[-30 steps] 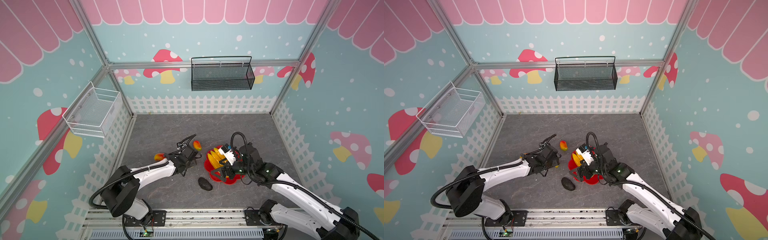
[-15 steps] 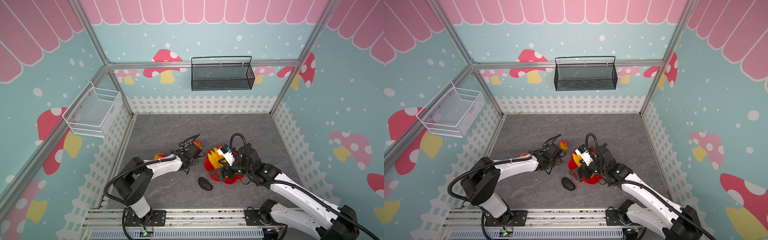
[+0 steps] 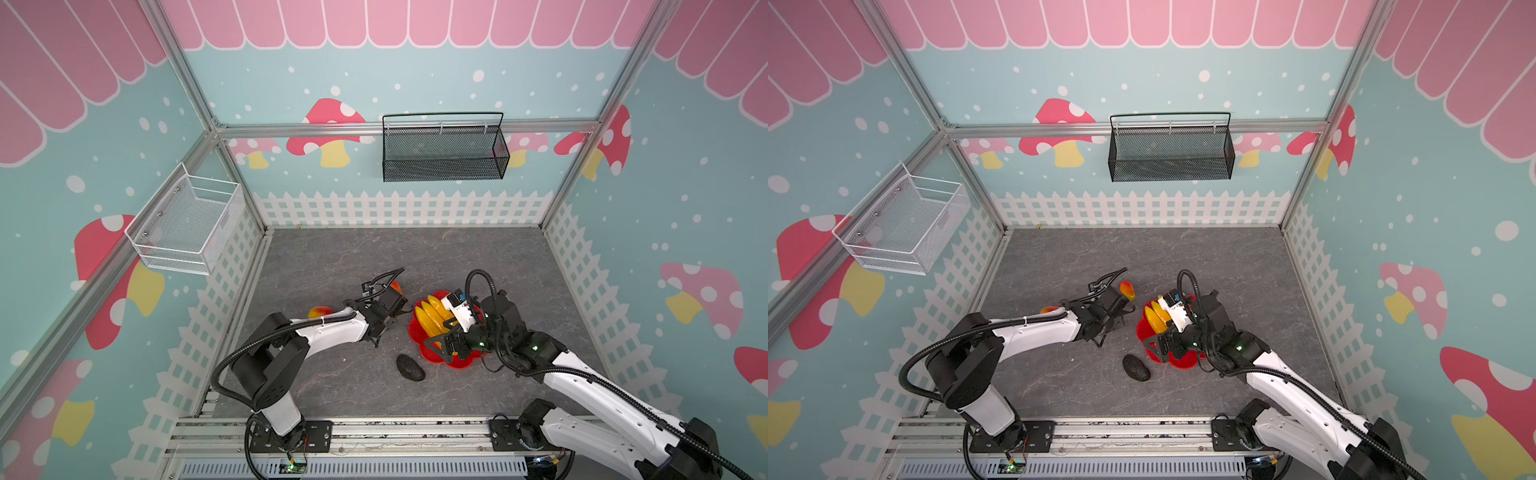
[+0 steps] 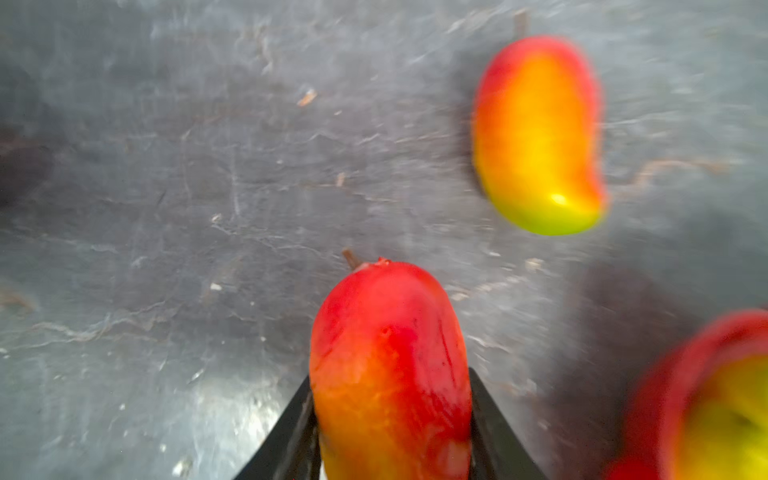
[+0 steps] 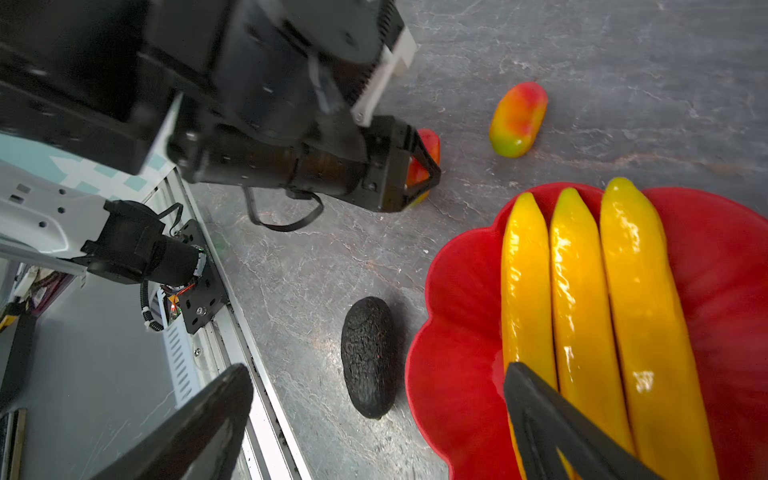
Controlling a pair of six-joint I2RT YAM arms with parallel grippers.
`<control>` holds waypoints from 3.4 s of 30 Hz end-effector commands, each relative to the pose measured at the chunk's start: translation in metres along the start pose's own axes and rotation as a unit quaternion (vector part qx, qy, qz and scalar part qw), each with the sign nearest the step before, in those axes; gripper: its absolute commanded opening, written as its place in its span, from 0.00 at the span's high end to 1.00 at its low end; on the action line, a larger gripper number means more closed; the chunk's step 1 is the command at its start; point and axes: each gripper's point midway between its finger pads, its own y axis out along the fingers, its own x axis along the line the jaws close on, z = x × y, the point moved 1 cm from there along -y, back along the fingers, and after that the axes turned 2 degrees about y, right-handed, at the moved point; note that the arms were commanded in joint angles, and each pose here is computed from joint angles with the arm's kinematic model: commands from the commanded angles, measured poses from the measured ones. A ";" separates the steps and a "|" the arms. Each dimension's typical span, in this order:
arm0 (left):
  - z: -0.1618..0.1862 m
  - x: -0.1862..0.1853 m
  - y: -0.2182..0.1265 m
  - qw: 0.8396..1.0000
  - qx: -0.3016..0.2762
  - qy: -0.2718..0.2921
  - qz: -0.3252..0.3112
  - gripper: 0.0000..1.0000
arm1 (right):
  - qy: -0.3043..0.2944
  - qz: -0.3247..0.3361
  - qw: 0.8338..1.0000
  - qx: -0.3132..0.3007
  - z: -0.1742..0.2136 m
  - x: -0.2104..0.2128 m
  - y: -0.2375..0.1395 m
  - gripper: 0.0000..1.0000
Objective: Place and organize the fake fruits in the fruit bowl
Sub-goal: 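Grasp the red-yellow mango nearest the bowl with the left gripper, then place the mango in the bowl beside the bananas and release, then grasp another mango with the left gripper and lift it, then place the mango in the bowl on the far side of the bananas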
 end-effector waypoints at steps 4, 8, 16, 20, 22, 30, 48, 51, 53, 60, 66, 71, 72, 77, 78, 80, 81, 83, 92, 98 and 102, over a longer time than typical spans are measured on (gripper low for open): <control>-0.003 -0.076 -0.051 0.994 -0.021 0.054 0.095 0.58 | 0.083 0.051 0.995 0.005 0.027 -0.025 -0.015 0.02; 0.021 -0.097 -0.049 0.993 0.004 0.041 0.110 0.58 | 0.095 0.069 0.993 -0.017 0.025 -0.029 -0.030 0.02; 0.060 -0.106 -0.034 0.994 0.025 0.004 0.102 0.57 | 0.095 0.071 0.993 -0.025 0.025 -0.026 -0.042 0.02; 0.070 -0.109 -0.028 0.994 0.028 -0.007 0.105 0.53 | 0.093 0.069 0.993 -0.030 0.024 -0.024 -0.045 0.02; 0.071 -0.108 -0.025 0.994 0.030 -0.007 0.102 0.50 | 0.091 0.066 0.993 -0.029 0.024 -0.023 -0.045 0.02; 0.070 -0.105 -0.027 0.995 0.023 -0.005 0.100 0.40 | 0.091 0.069 0.993 -0.032 0.023 -0.024 -0.045 0.02; -0.052 -0.069 -0.020 0.996 -0.053 0.044 0.056 0.39 | 0.019 0.032 0.998 -0.044 -0.031 -0.015 -0.015 0.02; -0.068 -0.058 0.006 0.998 -0.033 0.039 0.040 0.40 | 0.019 0.027 0.999 -0.038 -0.033 -0.017 -0.005 0.02; -0.077 -0.052 0.021 0.998 -0.032 0.038 0.025 0.40 | 0.020 0.022 0.999 -0.037 -0.033 -0.019 0.000 0.02; -0.083 -0.051 0.061 0.999 0.008 0.028 0.027 0.40 | 0.023 0.020 0.999 -0.038 -0.040 -0.035 0.011 0.02; -0.079 -0.050 0.079 0.999 0.020 0.023 0.019 0.40 | 0.023 0.018 0.999 -0.039 -0.045 -0.044 0.012 0.02; -0.076 -0.047 0.090 0.999 0.024 0.018 0.015 0.43 | 0.032 0.022 0.999 -0.037 -0.037 -0.049 0.010 0.02; -0.076 -0.045 0.091 0.999 0.026 0.017 0.013 0.45 | 0.034 0.022 0.998 -0.037 -0.036 -0.049 0.010 0.02; -0.079 -0.040 0.097 1.000 0.022 0.014 0.011 0.54 | 0.041 0.026 0.998 -0.039 -0.031 -0.049 0.004 0.02; -0.079 -0.041 0.097 1.000 0.020 0.015 0.013 0.57 | 0.042 0.026 0.998 -0.039 -0.031 -0.049 0.003 0.02; -0.084 -0.044 0.091 1.000 0.011 0.012 0.024 0.62 | 0.042 0.030 0.998 -0.041 -0.030 -0.048 -0.001 0.02; -0.087 -0.046 0.088 0.999 0.006 0.010 0.031 0.64 | 0.043 0.032 0.998 -0.041 -0.029 -0.048 -0.003 0.02; -0.091 -0.051 0.076 0.999 -0.001 0.010 0.047 0.66 | 0.046 0.035 0.997 -0.043 -0.027 -0.048 -0.008 0.02; -0.060 -0.140 -0.007 0.977 -0.001 0.107 0.184 0.66 | 0.156 0.059 0.984 -0.061 0.006 -0.066 -0.030 0.02; -0.020 -0.196 -0.019 0.959 0.034 0.142 0.245 0.66 | 0.189 0.087 0.974 -0.095 0.012 -0.073 -0.052 0.02; -0.007 -0.223 -0.012 0.951 0.044 0.158 0.264 0.65 | 0.191 0.092 0.972 -0.105 0.011 -0.070 -0.060 0.02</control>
